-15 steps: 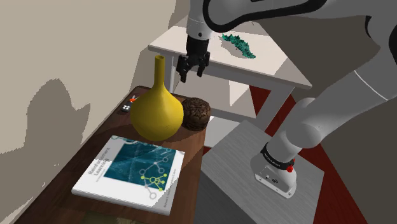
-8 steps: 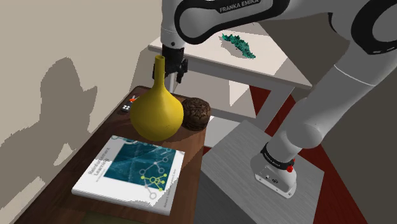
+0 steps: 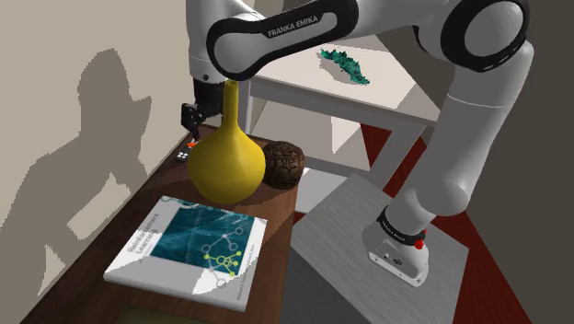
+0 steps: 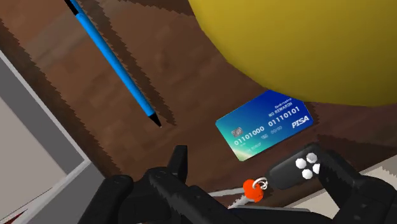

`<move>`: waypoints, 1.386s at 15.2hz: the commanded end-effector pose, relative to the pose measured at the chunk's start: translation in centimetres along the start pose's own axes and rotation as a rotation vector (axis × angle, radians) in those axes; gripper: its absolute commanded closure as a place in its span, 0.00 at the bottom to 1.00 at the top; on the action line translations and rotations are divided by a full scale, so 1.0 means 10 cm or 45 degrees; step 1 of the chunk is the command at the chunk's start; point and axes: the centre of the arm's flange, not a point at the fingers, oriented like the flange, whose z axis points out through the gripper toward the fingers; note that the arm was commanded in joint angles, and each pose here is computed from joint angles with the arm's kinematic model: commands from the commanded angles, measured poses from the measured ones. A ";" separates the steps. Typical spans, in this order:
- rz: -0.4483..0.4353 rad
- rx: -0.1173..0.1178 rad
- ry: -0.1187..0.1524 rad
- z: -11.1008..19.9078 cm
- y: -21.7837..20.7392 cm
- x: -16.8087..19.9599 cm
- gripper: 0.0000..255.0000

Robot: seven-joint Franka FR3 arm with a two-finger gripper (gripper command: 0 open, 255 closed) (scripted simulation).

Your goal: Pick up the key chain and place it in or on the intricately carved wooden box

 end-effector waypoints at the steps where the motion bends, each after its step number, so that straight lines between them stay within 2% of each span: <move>1: -0.005 0.003 0.004 0.13 -0.24 0.13 0.00; 5: -0.017 0.007 0.010 0.33 -0.59 0.39 0.00; 13: -0.017 0.007 0.010 0.73 -0.60 0.39 0.00; 14: 0.341 0.521 -0.284 0.41 -0.79 0.26 0.00; 15: 0.341 0.521 -0.284 0.41 -0.79 0.26 0.00; 21: 0.773 0.250 -0.151 0.38 -0.46 0.55 0.00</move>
